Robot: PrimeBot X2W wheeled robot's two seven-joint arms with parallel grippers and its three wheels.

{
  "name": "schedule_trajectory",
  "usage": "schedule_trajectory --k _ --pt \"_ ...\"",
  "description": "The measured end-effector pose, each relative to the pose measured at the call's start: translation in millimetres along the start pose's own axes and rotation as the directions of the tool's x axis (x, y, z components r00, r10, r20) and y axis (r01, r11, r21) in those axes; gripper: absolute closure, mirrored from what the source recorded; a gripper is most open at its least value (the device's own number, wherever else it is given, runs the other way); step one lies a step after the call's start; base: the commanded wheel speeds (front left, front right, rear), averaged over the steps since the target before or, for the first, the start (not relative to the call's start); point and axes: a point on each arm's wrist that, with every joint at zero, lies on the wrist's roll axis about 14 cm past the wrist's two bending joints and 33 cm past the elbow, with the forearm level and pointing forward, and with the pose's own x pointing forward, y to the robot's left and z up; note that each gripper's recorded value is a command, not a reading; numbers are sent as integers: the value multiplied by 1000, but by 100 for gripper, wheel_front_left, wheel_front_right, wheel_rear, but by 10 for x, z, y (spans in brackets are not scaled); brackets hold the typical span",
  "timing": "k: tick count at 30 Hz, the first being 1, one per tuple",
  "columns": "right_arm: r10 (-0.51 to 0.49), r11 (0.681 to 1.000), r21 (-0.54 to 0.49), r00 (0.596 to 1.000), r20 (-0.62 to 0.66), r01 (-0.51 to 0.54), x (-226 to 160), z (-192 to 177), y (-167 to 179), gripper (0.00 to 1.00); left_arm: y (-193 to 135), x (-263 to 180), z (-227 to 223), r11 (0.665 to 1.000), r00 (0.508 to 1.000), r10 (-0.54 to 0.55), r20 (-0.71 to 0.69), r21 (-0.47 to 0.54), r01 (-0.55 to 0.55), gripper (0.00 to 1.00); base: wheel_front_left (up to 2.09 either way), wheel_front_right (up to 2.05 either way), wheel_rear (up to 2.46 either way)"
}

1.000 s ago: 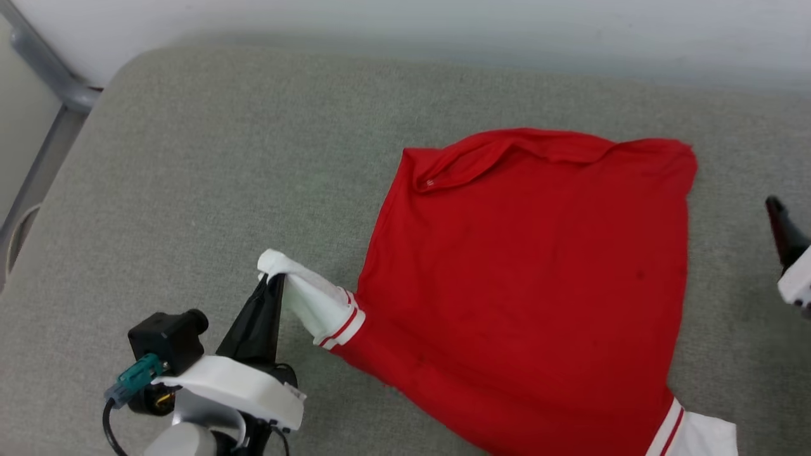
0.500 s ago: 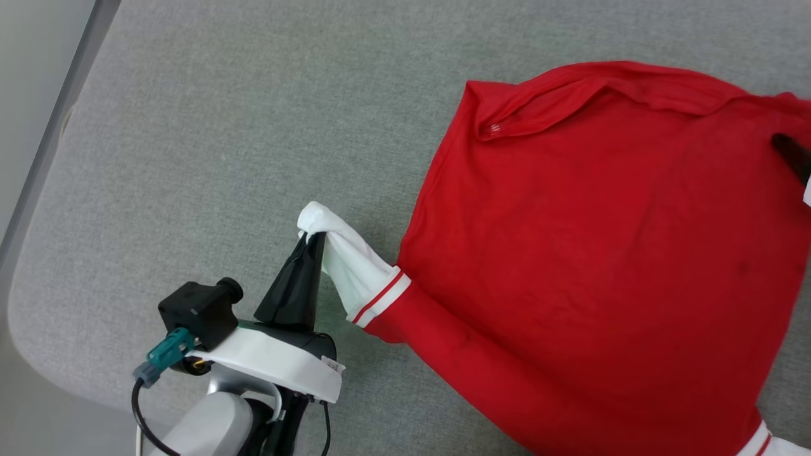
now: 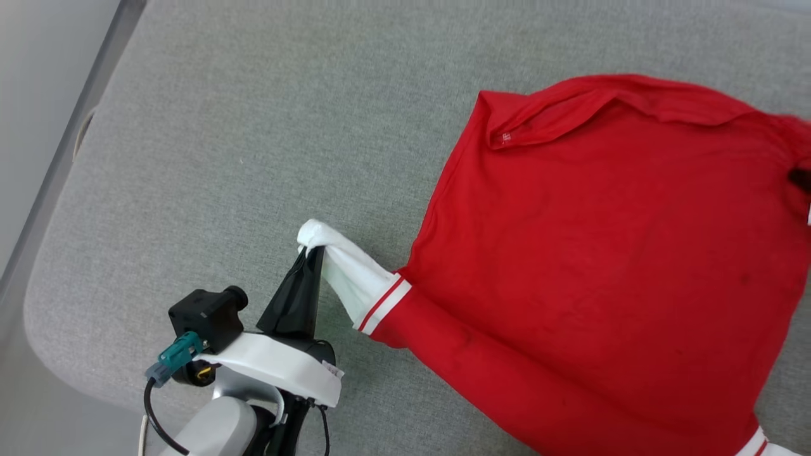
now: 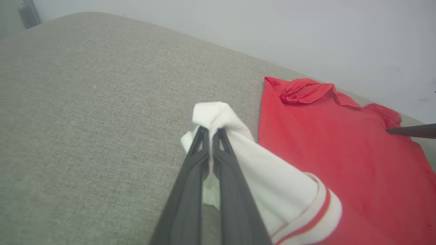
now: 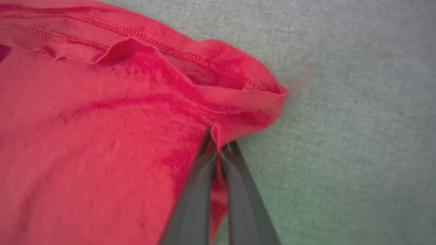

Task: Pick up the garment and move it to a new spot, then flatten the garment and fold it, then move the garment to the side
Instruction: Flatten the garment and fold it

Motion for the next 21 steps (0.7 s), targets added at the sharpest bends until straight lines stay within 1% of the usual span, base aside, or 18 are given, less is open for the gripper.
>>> schedule_trajectory --k 7,10,13,16,21 --pt "-50 999 10 992 119 49 -449 76 -178 100 106 -200 70 1000 1000 24 11 18 -24 100 0 0 0" --pt "-73 997 24 984 165 70 -678 5 -272 100 146 -283 91 999 999 34 12 17 -34 100 0 0 0" --pt "-100 994 52 976 193 91 -896 -172 -388 100 167 -356 78 999 999 36 1 29 -36 100 0 0 0" --pt "-138 988 94 968 212 120 -1119 -424 -539 100 128 -385 66 999 1000 19 -10 36 -19 100 0 0 0" --pt "-193 969 193 959 208 153 -1418 -1040 -676 100 32 -381 55 999 999 -20 -28 49 22 100 0 0 0"
